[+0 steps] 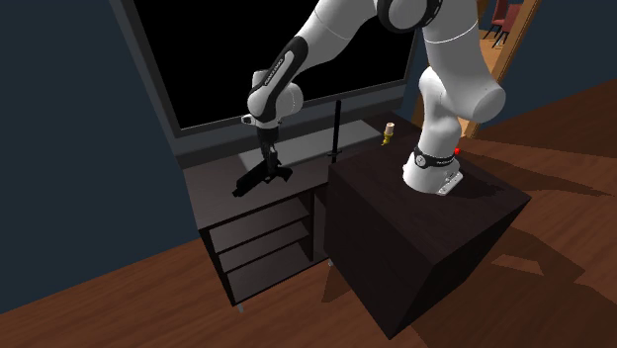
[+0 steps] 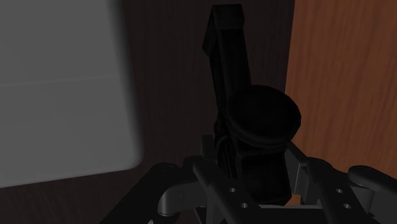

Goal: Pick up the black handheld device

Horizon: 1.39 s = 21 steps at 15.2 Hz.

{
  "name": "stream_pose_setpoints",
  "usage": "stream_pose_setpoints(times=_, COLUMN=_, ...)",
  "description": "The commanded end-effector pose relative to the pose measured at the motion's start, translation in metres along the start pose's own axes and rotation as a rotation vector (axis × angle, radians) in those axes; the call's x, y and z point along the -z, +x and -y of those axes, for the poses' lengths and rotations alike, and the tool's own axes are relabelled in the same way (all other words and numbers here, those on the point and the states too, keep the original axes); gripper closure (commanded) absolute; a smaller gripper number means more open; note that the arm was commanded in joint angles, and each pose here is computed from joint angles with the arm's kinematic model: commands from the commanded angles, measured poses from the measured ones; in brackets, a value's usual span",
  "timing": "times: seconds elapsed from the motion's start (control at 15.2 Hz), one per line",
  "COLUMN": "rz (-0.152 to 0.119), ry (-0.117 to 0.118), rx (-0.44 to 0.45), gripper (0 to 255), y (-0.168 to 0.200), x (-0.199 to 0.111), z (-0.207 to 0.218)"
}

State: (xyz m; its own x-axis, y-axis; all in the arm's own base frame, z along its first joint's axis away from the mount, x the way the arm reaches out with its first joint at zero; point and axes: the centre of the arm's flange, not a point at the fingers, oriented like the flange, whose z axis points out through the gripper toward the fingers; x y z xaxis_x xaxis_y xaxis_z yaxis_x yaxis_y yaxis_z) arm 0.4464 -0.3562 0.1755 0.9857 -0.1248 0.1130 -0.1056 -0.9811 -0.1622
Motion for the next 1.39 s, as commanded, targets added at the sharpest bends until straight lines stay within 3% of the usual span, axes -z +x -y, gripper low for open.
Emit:
stream_pose_setpoints(times=0.0, rz=0.001, ry=0.000, rx=0.001, gripper=255, y=0.000, x=-0.001, z=0.000)
stream_pose_setpoints(times=0.33, rz=0.001, ry=0.000, rx=0.001, gripper=255, y=0.000, x=-0.001, z=0.000)
stream_pose_setpoints(times=1.32, rz=0.001, ry=0.000, rx=0.001, gripper=255, y=0.009, x=0.077, z=0.013)
